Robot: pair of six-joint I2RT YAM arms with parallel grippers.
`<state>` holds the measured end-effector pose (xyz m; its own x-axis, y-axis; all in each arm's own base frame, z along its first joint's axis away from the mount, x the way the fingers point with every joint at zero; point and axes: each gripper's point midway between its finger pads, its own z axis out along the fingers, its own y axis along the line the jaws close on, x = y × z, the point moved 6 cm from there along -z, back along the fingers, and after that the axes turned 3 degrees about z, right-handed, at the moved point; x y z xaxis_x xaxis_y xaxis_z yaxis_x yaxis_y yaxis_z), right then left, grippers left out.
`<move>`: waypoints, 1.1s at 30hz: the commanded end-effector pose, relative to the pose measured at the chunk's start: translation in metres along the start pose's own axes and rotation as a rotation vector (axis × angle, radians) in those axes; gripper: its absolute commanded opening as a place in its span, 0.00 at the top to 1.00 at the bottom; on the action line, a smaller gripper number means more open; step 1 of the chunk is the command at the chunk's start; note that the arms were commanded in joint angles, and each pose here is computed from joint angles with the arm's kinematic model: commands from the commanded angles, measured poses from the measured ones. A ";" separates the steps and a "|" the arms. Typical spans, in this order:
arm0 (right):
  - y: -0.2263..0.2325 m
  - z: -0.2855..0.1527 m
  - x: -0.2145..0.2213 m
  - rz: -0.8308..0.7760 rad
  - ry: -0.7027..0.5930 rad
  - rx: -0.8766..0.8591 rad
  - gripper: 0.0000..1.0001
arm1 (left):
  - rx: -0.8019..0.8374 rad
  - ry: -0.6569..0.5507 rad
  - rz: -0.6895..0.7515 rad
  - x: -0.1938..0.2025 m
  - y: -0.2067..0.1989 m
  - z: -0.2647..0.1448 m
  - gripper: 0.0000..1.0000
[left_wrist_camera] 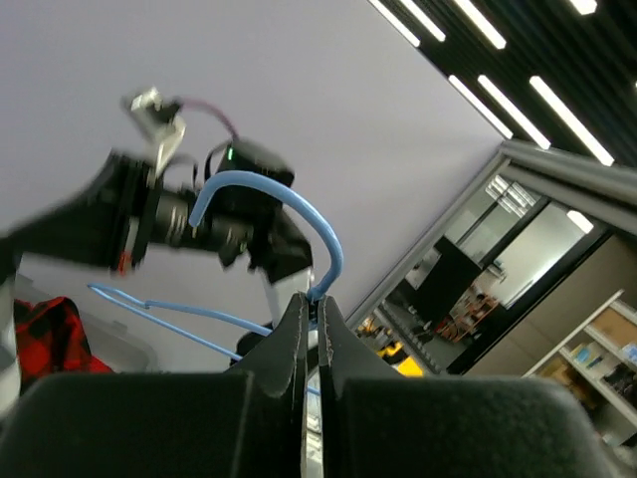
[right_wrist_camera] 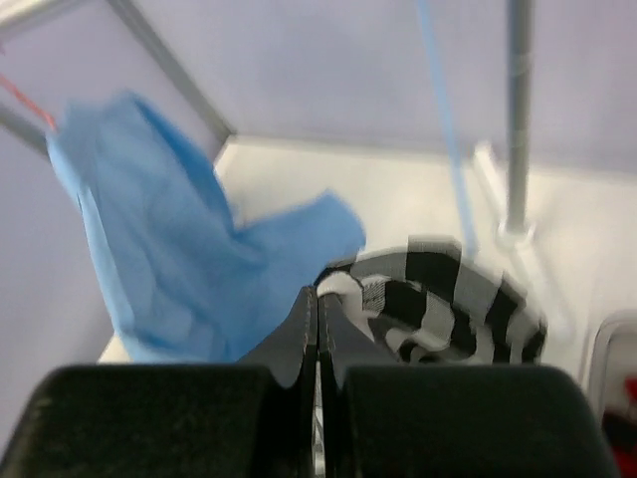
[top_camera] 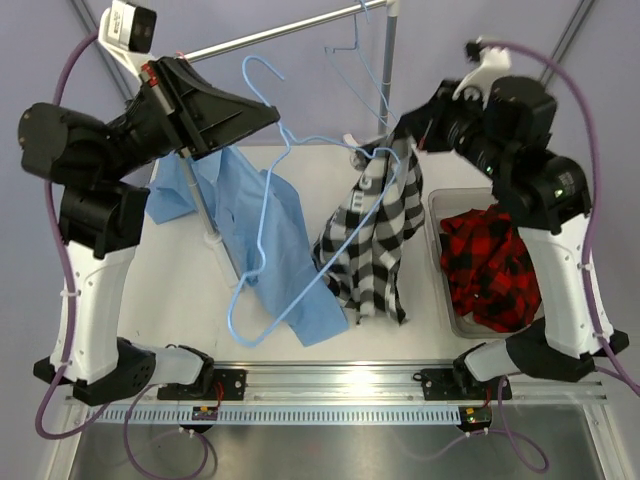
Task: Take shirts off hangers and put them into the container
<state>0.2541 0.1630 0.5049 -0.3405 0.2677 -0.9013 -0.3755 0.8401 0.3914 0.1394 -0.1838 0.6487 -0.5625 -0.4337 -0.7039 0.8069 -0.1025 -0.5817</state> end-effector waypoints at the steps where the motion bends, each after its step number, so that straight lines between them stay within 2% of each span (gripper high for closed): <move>1: 0.001 -0.037 -0.090 -0.108 -0.330 -0.008 1.00 | -0.018 0.110 0.035 0.023 -0.007 -0.017 1.00; 2: 0.002 -0.049 -0.115 -0.116 -0.418 -0.013 1.00 | -0.070 0.138 -0.008 0.031 0.003 -0.021 1.00; 4: -0.010 -0.065 -0.142 -0.139 -0.523 0.035 1.00 | -0.093 0.172 0.016 0.042 0.007 -0.029 1.00; 5: -0.005 -0.083 -0.161 -0.160 -0.627 0.022 1.00 | -0.138 0.196 -0.027 0.051 0.022 -0.032 1.00; 11: 0.008 -0.148 -0.204 -0.307 -0.955 0.022 1.00 | -0.323 0.257 -0.034 0.080 0.065 -0.051 1.00; 16: 0.014 -0.191 -0.231 -0.461 -1.178 0.124 1.00 | -0.352 0.271 -0.058 0.094 0.086 -0.058 1.00; 22: 0.012 -0.207 -0.257 -0.616 -1.365 0.269 1.00 | -0.389 0.296 -0.099 0.109 0.104 -0.065 1.00; 25: 0.014 -0.234 -0.266 -0.649 -1.502 0.339 1.00 | -0.396 0.309 -0.131 0.119 0.110 -0.071 1.00; 28: 0.011 -0.244 -0.270 -0.700 -1.552 0.412 1.00 | -0.408 0.315 -0.149 0.129 0.117 -0.077 1.00; 33: -0.011 -0.242 -0.280 -0.787 -1.558 0.543 1.00 | -0.373 0.296 -0.197 0.135 0.118 -0.078 1.00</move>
<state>0.1620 -0.0162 0.7865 0.8968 -0.2226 -0.3825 0.2393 0.9709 -0.0039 0.1503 -0.1830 0.4409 -0.7827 -0.1520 -0.6035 0.5555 0.2666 -0.7876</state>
